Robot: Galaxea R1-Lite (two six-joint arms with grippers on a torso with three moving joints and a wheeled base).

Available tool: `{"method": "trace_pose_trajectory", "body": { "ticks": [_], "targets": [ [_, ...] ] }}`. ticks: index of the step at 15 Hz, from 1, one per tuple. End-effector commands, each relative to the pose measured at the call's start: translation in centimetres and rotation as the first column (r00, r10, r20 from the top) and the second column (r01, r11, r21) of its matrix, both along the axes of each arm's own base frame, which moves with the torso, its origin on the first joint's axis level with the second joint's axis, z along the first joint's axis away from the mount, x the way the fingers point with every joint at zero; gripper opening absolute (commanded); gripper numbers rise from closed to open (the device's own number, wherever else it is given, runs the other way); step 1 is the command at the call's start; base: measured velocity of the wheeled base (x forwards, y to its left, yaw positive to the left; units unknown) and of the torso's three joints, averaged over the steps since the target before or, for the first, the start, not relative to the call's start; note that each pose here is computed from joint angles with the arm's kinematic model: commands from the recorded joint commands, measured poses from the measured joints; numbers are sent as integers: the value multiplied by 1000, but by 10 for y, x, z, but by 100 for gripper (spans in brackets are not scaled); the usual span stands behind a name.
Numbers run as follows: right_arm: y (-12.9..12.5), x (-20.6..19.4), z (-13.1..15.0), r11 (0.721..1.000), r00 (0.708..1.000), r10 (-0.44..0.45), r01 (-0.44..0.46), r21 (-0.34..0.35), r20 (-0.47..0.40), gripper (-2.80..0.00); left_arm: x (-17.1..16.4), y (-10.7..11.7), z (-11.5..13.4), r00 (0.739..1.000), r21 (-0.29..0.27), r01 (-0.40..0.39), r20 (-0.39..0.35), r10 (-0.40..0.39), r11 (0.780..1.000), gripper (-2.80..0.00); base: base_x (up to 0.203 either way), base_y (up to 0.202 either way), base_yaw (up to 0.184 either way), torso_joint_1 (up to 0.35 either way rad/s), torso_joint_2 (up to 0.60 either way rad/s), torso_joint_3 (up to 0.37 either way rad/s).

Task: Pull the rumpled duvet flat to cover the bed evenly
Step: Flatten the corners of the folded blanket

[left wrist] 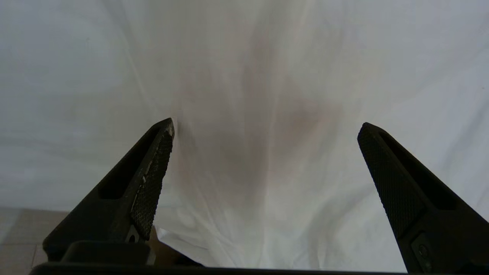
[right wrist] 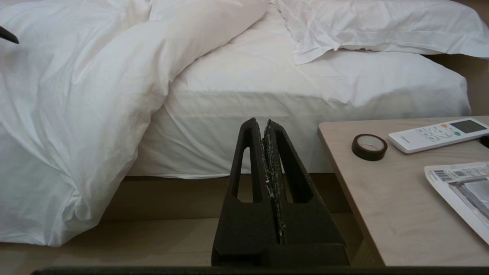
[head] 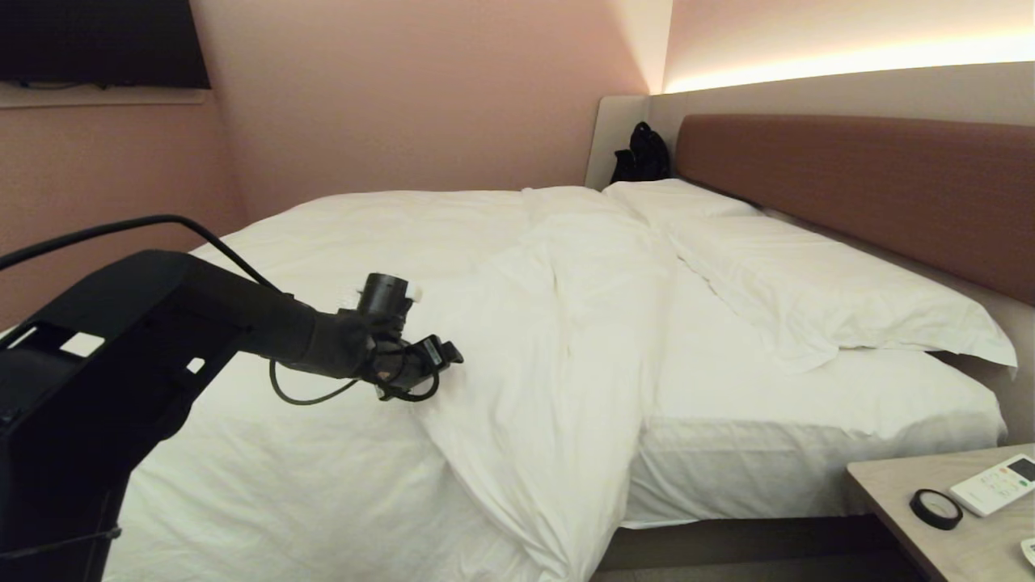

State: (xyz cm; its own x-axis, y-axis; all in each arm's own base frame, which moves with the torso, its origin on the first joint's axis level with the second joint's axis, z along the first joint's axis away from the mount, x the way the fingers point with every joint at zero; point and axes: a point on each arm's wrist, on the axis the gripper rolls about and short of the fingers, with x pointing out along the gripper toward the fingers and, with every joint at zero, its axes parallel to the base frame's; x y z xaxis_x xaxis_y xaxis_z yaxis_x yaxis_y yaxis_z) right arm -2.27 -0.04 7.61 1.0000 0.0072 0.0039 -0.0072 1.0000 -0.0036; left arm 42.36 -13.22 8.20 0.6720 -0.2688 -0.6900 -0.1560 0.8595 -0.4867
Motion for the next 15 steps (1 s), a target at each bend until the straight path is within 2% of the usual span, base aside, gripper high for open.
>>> {"method": "trace_pose_trajectory", "body": {
  "ticks": [1, 3, 5, 11, 15],
  "targets": [
    [0, 0, 0, 1000, 1000, 0, 0, -1, -1, -280, -2, 1, 0, 1000, -4, -12, -20, 12, 1000, 0, 0, 0, 0, 0, 0, 0],
    [0, 0, 0, 1000, 1000, -1, 1, -1, -1, -280, -2, 2, -1, 1000, -4, -14, -26, 13, 1000, 0, 0, 0, 0, 0, 0, 0],
    [0, 0, 0, 1000, 1000, 0, 0, -1, -1, -280, 2, 2, -10, 998, 37, -59, -24, 60, 998, 0, 0, 0, 0, 0, 0, 0],
    [0, 0, 0, 1000, 1000, 0, 0, -1, -1, -280, 8, 0, -26, 996, 69, -82, -30, 85, 994, 0, 0, 0, 0, 0, 0, 0],
    [0, 0, 0, 1000, 1000, -1, 1, -1, -1, -280, 14, -10, -37, 996, 85, -83, -28, 86, 993, 0, 0, 0, 0, 0, 0, 0]
  ]
}}
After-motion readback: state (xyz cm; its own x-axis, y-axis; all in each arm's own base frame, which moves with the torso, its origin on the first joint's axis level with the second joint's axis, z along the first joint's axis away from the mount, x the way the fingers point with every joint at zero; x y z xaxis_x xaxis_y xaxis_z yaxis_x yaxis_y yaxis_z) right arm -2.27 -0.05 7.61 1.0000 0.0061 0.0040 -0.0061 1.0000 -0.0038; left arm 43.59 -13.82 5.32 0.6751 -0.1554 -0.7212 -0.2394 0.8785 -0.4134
